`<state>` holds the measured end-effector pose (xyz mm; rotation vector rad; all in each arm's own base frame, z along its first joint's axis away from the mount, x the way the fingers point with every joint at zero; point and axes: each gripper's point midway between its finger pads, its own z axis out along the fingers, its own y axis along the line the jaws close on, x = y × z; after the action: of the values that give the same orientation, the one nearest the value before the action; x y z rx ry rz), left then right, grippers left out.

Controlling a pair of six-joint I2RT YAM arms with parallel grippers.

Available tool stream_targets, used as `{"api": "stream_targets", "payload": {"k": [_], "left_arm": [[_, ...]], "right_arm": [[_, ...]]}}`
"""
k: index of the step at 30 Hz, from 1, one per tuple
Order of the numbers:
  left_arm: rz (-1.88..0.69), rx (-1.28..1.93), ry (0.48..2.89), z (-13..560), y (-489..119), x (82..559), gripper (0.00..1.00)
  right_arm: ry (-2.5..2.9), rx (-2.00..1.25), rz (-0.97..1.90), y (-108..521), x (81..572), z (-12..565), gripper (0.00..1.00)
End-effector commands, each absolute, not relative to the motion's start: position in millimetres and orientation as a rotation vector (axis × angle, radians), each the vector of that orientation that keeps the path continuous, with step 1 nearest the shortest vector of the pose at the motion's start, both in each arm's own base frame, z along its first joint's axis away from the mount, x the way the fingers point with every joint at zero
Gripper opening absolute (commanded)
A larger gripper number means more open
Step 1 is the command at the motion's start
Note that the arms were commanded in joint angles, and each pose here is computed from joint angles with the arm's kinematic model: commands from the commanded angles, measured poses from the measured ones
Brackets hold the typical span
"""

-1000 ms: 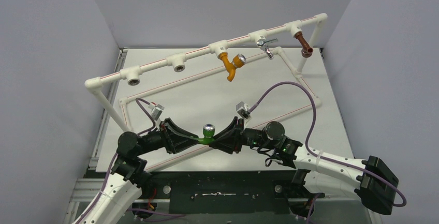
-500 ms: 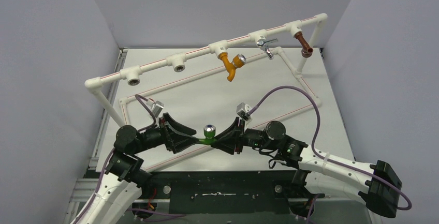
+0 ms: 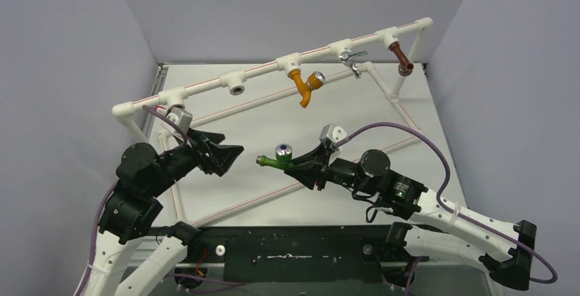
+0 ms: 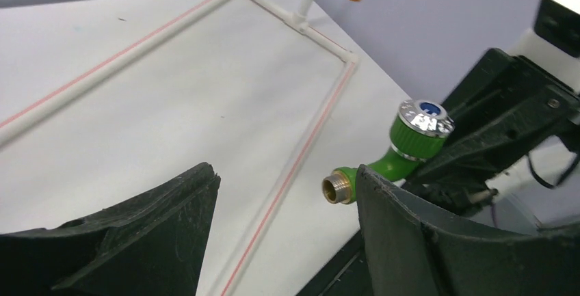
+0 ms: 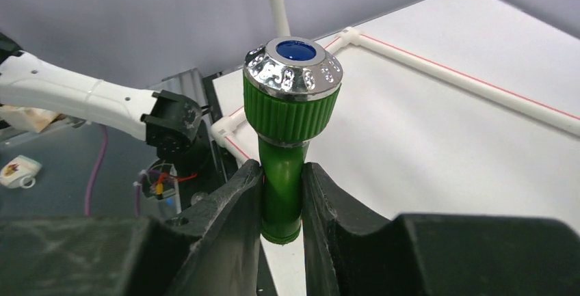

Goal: Install the water faucets

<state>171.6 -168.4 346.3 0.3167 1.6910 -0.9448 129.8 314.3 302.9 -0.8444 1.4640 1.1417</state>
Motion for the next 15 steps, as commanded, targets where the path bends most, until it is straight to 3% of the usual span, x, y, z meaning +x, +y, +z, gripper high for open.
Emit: {"api": "stream_targets", "payload": {"k": [1,8,15], "left_arm": [[-0.647,0.229,1.662,372,-130,199,0.7],[-0.353,0.093,1.564,434,-88,234,0.69],[-0.131,-0.055,1.573,460,-61,269,0.68]], "right_arm": [[1.375,-0.817,0.946,309,150,338,0.0],[1.331,-0.814,0.774,317,158,355,0.0],[1.328,-0.763,0.583,318,178,358,0.0]]}}
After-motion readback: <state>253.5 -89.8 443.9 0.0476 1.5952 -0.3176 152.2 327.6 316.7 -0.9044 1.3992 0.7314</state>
